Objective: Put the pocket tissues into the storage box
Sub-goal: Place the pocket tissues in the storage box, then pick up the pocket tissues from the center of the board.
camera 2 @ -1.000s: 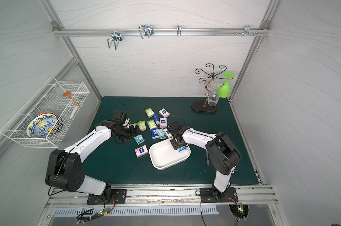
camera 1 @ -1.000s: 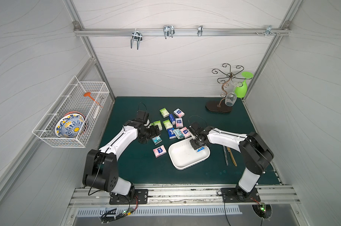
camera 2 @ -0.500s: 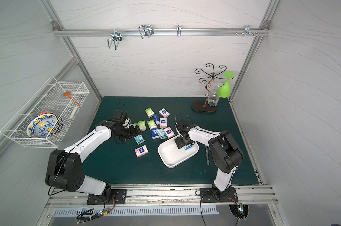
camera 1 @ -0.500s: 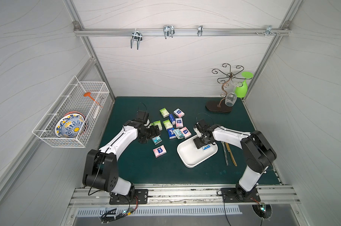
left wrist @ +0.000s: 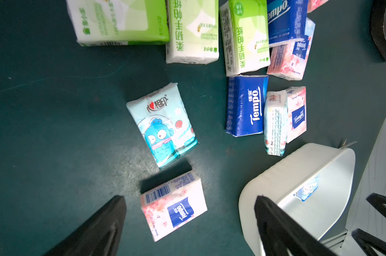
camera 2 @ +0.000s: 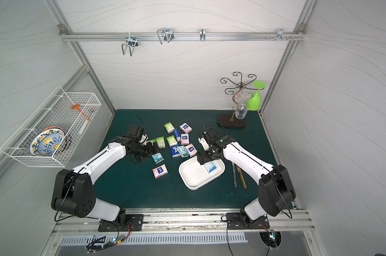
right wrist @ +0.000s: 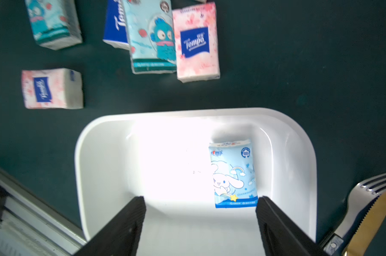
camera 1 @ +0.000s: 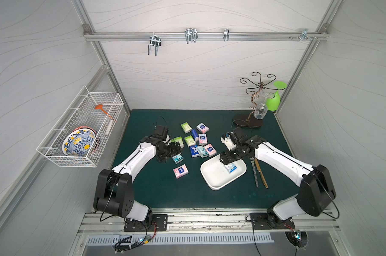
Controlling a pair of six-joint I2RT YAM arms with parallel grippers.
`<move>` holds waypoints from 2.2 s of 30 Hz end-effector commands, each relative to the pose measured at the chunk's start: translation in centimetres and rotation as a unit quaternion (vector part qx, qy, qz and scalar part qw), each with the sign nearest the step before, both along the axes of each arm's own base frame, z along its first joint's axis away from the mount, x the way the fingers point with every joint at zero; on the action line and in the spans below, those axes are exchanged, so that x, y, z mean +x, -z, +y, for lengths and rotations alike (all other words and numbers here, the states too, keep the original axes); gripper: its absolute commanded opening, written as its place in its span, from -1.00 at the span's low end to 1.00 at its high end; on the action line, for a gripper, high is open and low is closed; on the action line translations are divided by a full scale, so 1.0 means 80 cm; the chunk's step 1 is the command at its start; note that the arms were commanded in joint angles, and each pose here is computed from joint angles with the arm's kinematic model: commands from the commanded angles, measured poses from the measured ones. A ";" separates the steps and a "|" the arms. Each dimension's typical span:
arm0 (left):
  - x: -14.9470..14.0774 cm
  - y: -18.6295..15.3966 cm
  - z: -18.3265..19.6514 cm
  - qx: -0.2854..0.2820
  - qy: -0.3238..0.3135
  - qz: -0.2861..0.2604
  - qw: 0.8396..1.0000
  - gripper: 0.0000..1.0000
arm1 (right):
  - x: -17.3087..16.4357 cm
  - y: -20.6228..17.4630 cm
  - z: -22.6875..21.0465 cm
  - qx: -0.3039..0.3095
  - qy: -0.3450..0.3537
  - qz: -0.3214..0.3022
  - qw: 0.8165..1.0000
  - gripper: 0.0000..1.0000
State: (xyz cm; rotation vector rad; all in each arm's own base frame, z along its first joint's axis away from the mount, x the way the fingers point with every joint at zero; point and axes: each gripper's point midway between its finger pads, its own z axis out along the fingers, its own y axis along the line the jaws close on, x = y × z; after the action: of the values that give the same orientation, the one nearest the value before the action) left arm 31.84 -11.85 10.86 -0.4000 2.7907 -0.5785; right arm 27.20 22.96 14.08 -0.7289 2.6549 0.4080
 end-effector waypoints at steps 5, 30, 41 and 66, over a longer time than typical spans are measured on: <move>-0.002 -0.005 -0.009 -0.015 0.014 -0.003 1.000 0.91 | 0.032 -0.008 0.040 0.023 -0.022 0.004 0.999 0.73; -0.019 0.001 0.002 0.009 0.025 -0.004 1.000 0.92 | 0.128 0.111 0.108 -0.084 -0.052 -0.003 0.995 0.80; -0.018 0.003 0.003 0.011 0.025 0.000 1.000 0.92 | 0.151 0.107 0.096 -0.050 -0.021 0.010 0.998 0.75; -0.020 0.000 0.007 0.020 0.025 0.000 0.999 0.92 | 0.158 0.137 0.098 -0.067 -0.018 0.032 0.997 0.09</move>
State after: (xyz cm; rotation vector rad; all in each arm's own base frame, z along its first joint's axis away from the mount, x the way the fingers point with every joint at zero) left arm 30.04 -11.37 10.13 -0.3525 2.8288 -0.5481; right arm 40.04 30.95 3.20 -0.8172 2.7360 0.2908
